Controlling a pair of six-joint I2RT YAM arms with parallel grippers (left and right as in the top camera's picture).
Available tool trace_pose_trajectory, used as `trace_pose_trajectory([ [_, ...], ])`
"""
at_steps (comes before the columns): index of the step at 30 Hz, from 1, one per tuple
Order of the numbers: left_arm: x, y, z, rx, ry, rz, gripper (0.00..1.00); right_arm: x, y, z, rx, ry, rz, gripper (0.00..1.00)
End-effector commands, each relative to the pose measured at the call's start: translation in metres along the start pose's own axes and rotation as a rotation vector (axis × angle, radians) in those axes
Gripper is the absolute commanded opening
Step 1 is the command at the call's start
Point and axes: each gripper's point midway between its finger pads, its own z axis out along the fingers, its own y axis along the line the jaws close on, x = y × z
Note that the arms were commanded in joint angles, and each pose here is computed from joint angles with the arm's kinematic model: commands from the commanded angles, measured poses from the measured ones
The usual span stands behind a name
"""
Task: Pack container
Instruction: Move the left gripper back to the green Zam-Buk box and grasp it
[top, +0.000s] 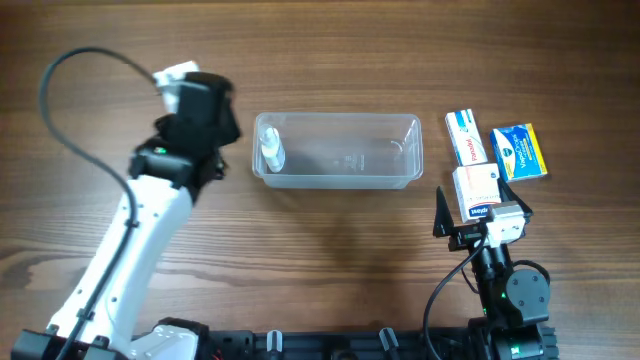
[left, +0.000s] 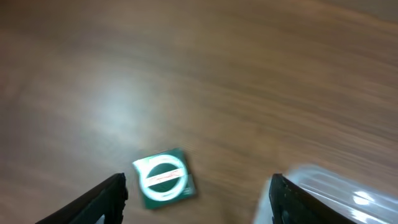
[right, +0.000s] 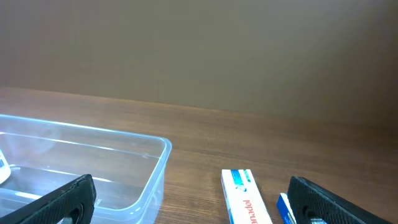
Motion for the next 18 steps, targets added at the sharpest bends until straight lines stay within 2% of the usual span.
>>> trace_pose_trajectory([
  [1,0.011,0.017,0.021,0.066,0.144,-0.159,0.76,-0.001,0.002,0.0,-0.015,-0.004,0.015,1.0],
  [6,0.03,0.039,0.054,0.04,0.267,-0.227,0.83,-0.001,0.002,0.0,-0.014,-0.004,0.015,1.0],
  [10,0.059,0.038,0.081,0.021,0.385,-0.248,0.86,-0.001,0.002,0.0,-0.015,-0.004,0.015,1.0],
  [18,0.09,0.042,0.107,-0.063,0.481,-0.361,0.9,-0.001,0.002,0.0,-0.015,-0.004,0.015,1.0],
])
